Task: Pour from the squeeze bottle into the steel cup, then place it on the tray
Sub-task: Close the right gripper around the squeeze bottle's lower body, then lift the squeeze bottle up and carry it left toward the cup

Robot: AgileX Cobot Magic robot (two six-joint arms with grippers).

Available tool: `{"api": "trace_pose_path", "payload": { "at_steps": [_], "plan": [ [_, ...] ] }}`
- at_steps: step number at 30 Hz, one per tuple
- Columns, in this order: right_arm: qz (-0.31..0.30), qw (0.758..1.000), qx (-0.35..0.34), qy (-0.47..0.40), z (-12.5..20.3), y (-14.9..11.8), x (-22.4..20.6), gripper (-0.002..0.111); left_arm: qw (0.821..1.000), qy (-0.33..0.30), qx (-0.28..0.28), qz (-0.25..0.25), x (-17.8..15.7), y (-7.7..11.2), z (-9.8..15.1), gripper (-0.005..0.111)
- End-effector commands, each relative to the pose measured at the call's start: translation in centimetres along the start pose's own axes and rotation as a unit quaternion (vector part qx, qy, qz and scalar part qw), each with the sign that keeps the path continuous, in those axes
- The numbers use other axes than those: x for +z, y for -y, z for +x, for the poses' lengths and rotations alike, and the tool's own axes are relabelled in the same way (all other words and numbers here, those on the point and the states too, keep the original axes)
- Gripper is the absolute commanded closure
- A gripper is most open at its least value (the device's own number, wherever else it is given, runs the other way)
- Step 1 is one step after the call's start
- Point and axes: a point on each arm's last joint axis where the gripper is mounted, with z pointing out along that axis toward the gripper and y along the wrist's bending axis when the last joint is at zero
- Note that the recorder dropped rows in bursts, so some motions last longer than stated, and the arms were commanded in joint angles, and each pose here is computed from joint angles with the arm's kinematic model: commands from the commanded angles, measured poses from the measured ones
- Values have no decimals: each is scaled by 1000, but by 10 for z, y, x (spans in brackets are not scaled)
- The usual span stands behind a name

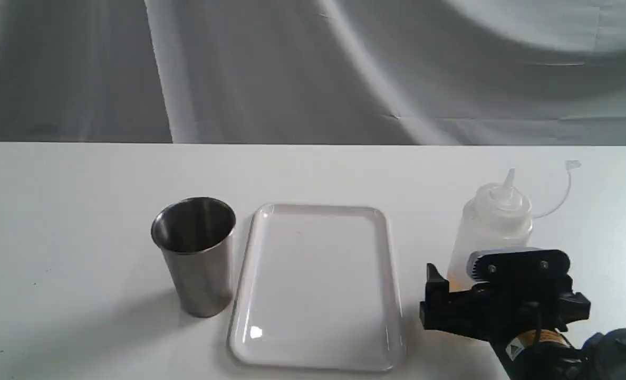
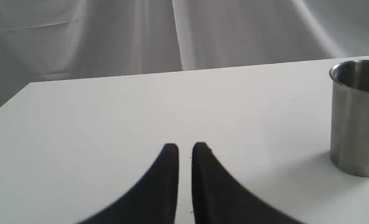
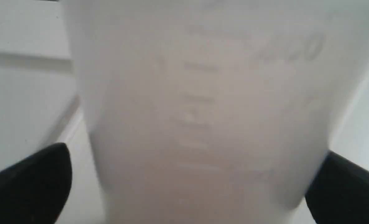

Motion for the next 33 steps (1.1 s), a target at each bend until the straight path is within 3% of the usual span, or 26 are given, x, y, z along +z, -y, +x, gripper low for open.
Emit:
{"api": "trace_pose_path", "payload": {
  "at_steps": [1,11,16,21,26,33],
  "plan": [
    [4,1000,0,-4,5,2,3,3,1000,4,0,1,0,0,1,98],
    [0,1000,5,12,1,-4,19,4,1000,4,0,1,0,0,1,98],
    [6,1000,8,12,2,0,21,11,1000,4,0,1,0,0,1,98],
    [7,1000,8,12,2,0,21,38,1000,4,0,1,0,0,1,98],
    [12,1000,10,12,2,1,21,74,1000,4,0,1,0,0,1,98],
    [11,1000,1,14,0,1,21,106,1000,4,0,1,0,0,1,98]
  ]
}}
